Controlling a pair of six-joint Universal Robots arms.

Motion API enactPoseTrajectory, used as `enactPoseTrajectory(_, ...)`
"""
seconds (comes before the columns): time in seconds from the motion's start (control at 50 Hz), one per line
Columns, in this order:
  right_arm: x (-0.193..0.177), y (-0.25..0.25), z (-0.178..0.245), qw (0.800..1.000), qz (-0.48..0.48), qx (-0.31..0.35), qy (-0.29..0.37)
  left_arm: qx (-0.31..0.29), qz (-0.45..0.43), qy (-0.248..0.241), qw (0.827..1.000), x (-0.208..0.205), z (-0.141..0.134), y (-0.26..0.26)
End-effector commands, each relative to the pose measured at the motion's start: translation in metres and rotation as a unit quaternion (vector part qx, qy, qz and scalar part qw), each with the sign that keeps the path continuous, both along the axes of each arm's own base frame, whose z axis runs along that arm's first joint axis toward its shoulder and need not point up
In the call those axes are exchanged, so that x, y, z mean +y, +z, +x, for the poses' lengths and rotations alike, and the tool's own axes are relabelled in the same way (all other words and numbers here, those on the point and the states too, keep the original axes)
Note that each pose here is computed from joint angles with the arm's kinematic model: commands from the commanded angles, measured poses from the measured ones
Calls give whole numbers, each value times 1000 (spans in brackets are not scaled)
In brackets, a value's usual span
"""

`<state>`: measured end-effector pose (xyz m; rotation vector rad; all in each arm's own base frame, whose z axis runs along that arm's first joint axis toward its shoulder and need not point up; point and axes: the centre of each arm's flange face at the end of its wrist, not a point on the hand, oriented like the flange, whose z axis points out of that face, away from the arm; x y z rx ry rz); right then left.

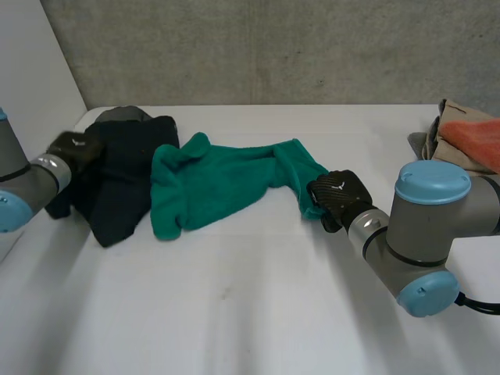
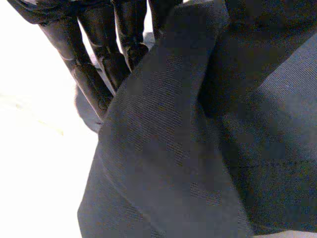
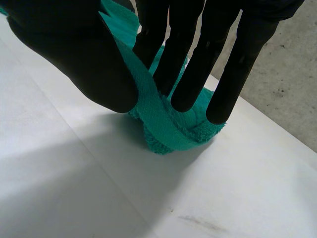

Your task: Fold the laundry.

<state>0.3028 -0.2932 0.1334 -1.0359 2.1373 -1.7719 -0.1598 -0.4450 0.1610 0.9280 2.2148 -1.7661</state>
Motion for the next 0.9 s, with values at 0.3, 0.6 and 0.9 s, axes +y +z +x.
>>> enactPoseTrajectory(0.3, -1, 3, 0, 1000, -7, 2, 0, 59, -250, 181, 950, -88, 49, 97)
enactPoseTrajectory(0.6, -3, 12, 1, 1000, -17, -3, -1, 37, -116, 116, 986, -46, 8, 68)
enactPoseTrajectory(0.9, -13, 31, -11, 1000, -22, -5, -20, 58, 76, -48, 994, 82, -47, 36)
